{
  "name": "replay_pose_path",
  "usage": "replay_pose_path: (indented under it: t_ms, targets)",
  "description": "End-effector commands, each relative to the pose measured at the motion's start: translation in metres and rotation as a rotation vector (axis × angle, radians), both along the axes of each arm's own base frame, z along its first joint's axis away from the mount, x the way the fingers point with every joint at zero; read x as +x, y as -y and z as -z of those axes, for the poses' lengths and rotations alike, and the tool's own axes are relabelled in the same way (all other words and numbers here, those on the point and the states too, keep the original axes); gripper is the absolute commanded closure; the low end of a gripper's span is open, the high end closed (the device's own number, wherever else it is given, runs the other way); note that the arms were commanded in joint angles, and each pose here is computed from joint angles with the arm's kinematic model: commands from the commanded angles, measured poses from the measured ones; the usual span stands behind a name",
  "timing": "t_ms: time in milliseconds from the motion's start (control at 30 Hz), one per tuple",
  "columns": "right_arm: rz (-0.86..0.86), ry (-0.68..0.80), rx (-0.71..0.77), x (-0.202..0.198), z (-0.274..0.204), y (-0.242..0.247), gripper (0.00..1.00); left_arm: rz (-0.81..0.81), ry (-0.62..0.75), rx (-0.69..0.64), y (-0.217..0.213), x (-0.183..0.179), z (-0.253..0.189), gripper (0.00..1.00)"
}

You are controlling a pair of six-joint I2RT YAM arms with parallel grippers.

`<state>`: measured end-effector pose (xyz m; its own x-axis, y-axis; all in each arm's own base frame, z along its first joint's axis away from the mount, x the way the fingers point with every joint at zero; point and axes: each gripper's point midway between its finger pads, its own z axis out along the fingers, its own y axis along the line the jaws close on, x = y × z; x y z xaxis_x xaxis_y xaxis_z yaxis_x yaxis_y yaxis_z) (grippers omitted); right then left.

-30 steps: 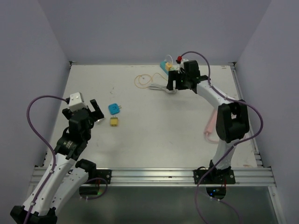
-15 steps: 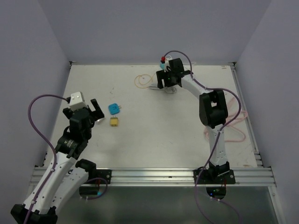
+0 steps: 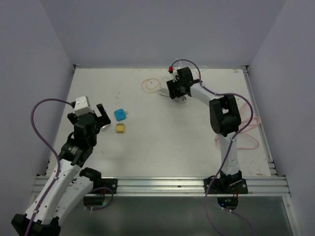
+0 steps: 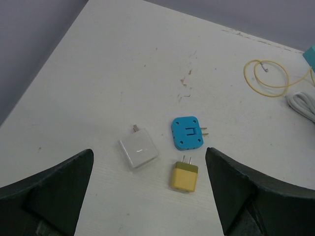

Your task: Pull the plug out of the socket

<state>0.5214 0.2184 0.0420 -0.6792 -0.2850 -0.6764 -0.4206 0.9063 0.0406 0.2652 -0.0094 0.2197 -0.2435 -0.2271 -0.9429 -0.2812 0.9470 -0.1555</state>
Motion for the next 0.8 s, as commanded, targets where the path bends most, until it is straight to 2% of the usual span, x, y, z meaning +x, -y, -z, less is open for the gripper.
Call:
replay_pose_path:
  t_ms: [0, 133, 267, 433, 567, 767]
  targets:
    - [-0.016, -0.112, -0.073, -0.037, 0.013, 0.011, 0.39, 0.004, 0.045, 0.006, -0.001, 0.006, -0.012, 0.0]
    - [-0.008, -0.156, -0.068, -0.052, 0.018, 0.014, 0.43, 0.001, 0.044, 0.009, -0.001, 0.006, -0.011, 0.0]
    - [0.04, -0.208, -0.062, -0.082, 0.025, 0.022, 0.55, 0.006, 0.042, 0.007, 0.0, 0.006, -0.011, 0.0]
    - [0.072, -0.278, -0.066, -0.119, 0.036, 0.03, 0.6, 0.007, 0.042, 0.007, 0.0, 0.006, -0.011, 0.0]
    - [0.122, -0.36, -0.025, -0.16, 0.047, 0.037, 0.61, 0.007, 0.044, 0.005, 0.0, 0.006, -0.012, 0.0]
    - [0.158, -0.398, 0.038, -0.208, 0.047, 0.04, 0.6, 0.003, 0.042, 0.004, -0.001, 0.005, -0.011, 0.0]
